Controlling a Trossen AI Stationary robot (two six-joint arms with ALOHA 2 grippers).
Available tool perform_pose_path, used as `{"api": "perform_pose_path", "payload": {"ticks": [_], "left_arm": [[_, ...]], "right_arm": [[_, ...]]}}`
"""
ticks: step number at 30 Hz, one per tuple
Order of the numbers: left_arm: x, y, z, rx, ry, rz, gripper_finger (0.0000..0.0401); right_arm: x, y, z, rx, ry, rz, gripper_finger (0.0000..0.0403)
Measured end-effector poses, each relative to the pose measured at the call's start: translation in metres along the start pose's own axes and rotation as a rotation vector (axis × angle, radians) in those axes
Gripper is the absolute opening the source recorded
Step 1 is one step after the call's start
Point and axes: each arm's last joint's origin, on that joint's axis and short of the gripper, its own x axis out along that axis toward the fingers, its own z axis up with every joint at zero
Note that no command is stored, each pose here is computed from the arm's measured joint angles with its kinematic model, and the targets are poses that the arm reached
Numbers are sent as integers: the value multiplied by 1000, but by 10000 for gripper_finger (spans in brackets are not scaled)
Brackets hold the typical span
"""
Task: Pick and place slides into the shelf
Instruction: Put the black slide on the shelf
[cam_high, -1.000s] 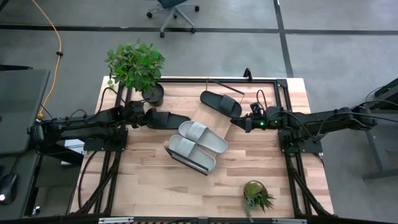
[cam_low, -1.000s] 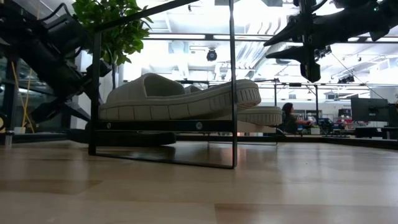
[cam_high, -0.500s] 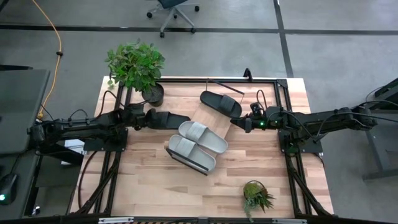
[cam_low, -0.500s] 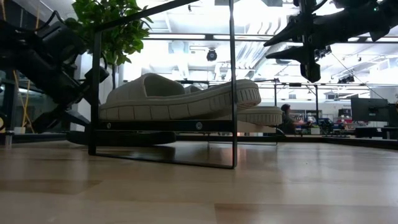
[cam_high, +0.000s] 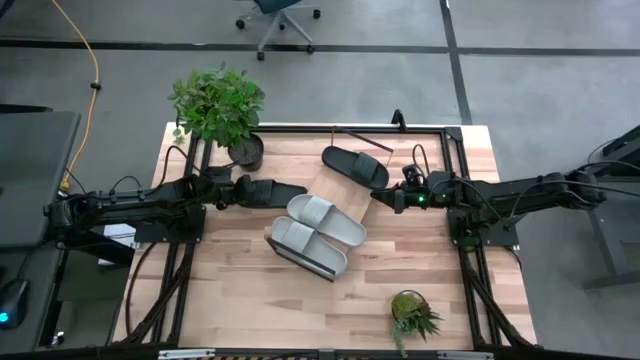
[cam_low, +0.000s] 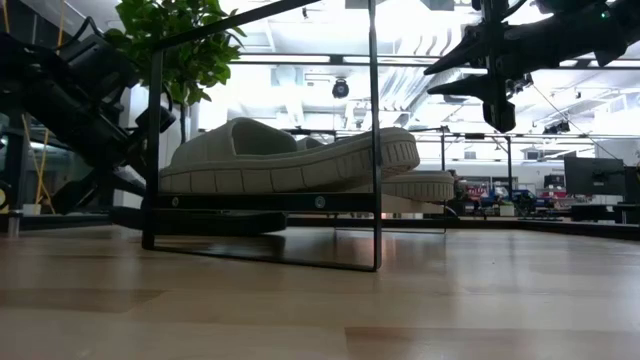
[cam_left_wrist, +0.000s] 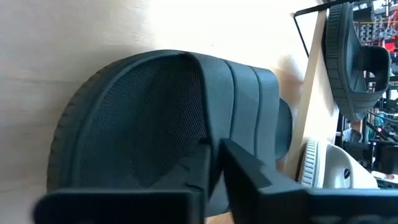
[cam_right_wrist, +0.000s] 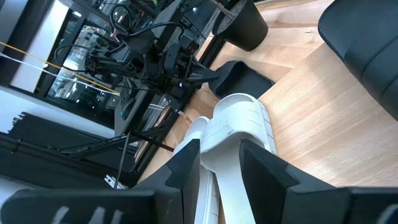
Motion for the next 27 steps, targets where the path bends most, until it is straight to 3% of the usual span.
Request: {"api": "perform_pose_path", "payload": {"ticks": [2, 15, 27], "left_arm": [[0, 0, 0, 0, 0, -1, 10], [-9, -6, 2, -14, -43, -62, 7], [-40, -28, 10, 87, -98, -2, 2]], "right_arm": [[0, 0, 0, 1, 0, 0, 103], [0, 0, 0, -2, 0, 0, 103], [0, -1, 0, -7, -3, -13, 103]]}}
